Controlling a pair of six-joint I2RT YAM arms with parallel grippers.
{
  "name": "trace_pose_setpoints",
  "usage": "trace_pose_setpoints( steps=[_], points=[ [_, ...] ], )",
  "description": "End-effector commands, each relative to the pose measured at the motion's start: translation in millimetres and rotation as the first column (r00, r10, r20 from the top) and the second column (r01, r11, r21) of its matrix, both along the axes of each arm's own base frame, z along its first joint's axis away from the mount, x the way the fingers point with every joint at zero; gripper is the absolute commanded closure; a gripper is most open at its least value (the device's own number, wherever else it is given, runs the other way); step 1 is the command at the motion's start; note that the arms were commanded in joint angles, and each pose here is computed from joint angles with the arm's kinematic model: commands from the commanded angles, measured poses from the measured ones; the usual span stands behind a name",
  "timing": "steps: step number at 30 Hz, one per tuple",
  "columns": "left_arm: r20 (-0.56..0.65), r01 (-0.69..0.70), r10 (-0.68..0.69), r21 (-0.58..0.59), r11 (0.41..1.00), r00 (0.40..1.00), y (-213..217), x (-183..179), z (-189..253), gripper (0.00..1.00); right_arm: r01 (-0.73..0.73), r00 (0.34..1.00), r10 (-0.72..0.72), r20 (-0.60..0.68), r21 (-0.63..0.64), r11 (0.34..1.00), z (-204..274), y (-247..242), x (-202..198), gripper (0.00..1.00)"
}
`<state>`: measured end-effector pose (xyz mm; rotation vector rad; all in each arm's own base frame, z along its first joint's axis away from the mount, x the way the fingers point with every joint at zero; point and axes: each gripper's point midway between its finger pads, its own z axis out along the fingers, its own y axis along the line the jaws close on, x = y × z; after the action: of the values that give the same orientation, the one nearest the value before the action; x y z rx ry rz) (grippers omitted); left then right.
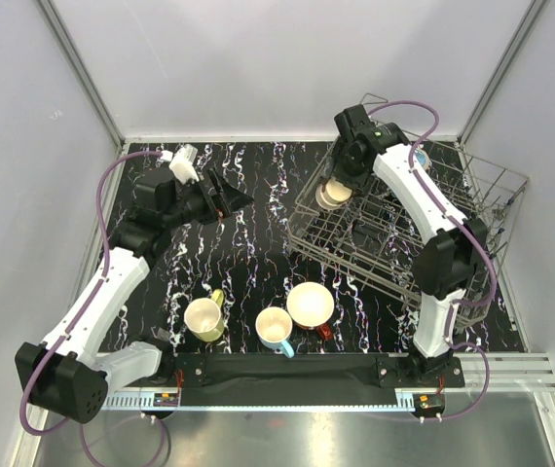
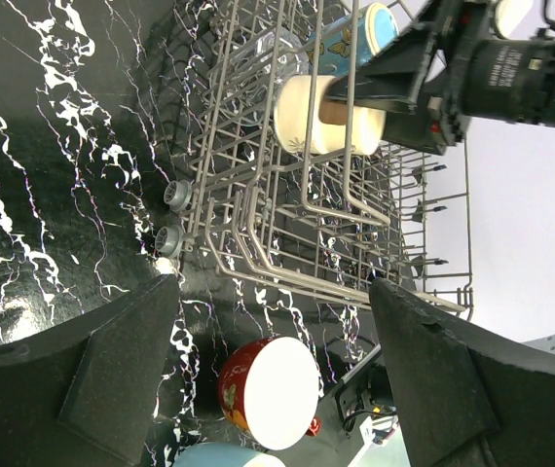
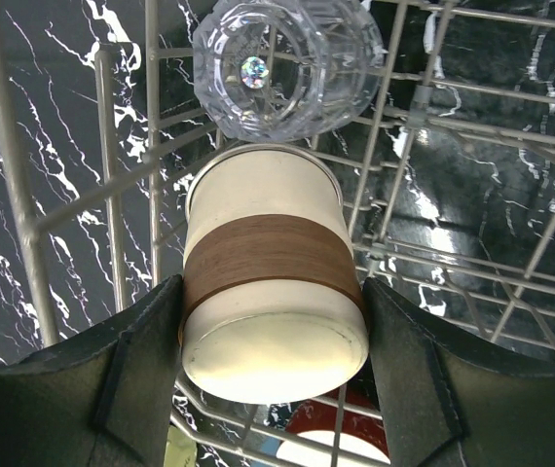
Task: Load the cups into the dish rack
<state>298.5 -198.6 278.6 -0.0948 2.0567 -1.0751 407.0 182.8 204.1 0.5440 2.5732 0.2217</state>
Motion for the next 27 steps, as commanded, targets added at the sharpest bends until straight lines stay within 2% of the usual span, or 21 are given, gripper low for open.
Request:
trace_pose_setpoints(
  steps=[1,9,27],
  points=[
    [0.069,-0.013,0.014,-0.012,1.0,0.998,2.3,5.6,19.6,0.15,-0.002,0.999,-0.001,0.051,0.05,0.999,7.9,9.9,16.1,1.0],
    [0.071,-0.019,0.02,-0.018,1.0,0.997,5.2,6.6,20.8,0.15,0.013,1.0,-0.012,-0.026,0.057,0.998,-26.4,14.8,15.0,1.0],
    [0.05,0.001,0.001,-0.036,0.999,0.999,2.5,7.2,16.9,0.16,0.024,0.995,-0.018,-0.101,0.061,0.998,-61.5,18.9,8.7,1.0]
  ],
)
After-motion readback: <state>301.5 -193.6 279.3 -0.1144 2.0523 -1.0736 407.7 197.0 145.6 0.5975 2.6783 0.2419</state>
